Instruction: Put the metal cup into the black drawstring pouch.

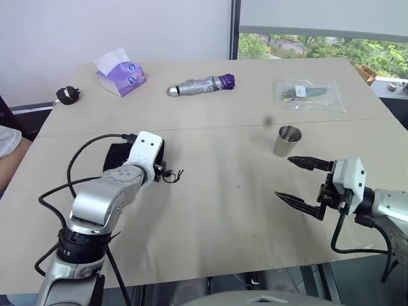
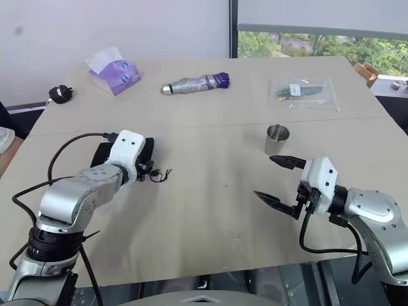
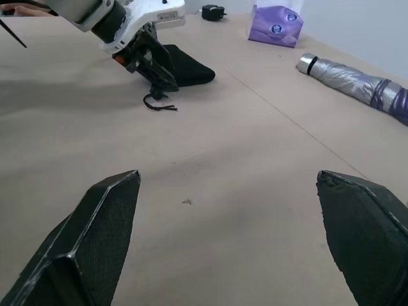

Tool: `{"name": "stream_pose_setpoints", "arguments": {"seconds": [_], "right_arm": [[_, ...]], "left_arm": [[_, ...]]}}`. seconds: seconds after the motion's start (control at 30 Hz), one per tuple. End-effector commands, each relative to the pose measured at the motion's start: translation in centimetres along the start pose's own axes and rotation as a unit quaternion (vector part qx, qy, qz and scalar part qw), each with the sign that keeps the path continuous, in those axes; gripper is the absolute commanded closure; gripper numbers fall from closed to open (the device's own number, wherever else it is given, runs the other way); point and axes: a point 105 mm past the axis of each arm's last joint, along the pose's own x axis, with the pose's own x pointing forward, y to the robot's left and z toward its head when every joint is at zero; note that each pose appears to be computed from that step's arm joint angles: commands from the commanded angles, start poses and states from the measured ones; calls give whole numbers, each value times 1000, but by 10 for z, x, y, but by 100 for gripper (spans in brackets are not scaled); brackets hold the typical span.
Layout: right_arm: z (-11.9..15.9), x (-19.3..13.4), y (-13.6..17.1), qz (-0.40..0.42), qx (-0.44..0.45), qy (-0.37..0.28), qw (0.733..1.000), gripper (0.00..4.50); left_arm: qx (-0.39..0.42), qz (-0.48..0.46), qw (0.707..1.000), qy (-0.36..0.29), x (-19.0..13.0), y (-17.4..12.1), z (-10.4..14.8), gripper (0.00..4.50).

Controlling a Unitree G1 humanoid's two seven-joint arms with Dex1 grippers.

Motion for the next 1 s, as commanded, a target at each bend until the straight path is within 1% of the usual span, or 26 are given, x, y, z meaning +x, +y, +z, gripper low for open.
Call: {"name": "stream_pose_setpoints", "arguments": {"seconds": [0.03, 0.07, 0.1, 0.17, 0.23, 0.27, 0.33, 0.43, 0.5, 0.57, 0.63, 0.7, 0.73, 0.77, 0.8, 0.9, 1.0], "right_arm": [[11, -1, -2, -26, -12, -10, 1000, 0], [12, -2, -3, -33, -10, -11, 999, 0], [12, -2, -6, -48, -13, -7, 999, 0], [17, -2, -10, -68, -6, -15, 998, 0], [23, 0, -14, -80, 1, -14, 997, 0], [24, 1, -18, -97, -10, 6, 995, 0], [29, 3, -22, -101, -11, 17, 995, 0], [39, 4, -24, -89, -13, 3, 996, 0], [39, 3, -26, -91, -13, 2, 996, 0], [37, 1, -28, -90, -11, 3, 996, 0], [30, -1, -28, -85, -15, 13, 996, 0], [25, -2, -28, -84, -19, 15, 996, 0], [24, -1, -25, -78, -16, 13, 997, 0], [23, -1, -22, -70, -17, 13, 997, 0], [23, 0, -19, -61, -19, 14, 998, 0], [21, -1, -4, -23, -41, 17, 999, 0], [17, -3, 5, 1, -45, 20, 999, 0]], "left_arm": [[-25, -42, 998, -50, 1, 13, 13, 362], [-36, -61, 996, -57, 0, 15, 15, 419], [-55, -98, 991, -77, -2, 17, 20, 447], [-107, -194, 969, -113, -13, 16, 32, 447], [-157, -283, 939, -120, -25, 17, 35, 447], [-176, -322, 922, -125, -31, 17, 36, 447], [-184, -349, 910, -127, -36, 18, 37, 447], [-181, -362, 904, -135, -37, 15, 40, 447], [-172, -364, 905, -139, -38, 13, 42, 447], [-159, -357, 911, -134, -35, 10, 40, 447], [-101, -332, 929, -126, -29, 6, 33, 447], [-82, -328, 934, -115, -26, 3, 27, 447], [-67, -321, 937, -117, -25, 3, 26, 395], [-51, -313, 941, -119, -24, 3, 25, 394], [-36, -304, 944, -124, -23, 4, 25, 373], [21, -267, 954, -133, -19, 7, 25, 234], [62, -247, 957, -137, -16, 4, 24, 234]]}}
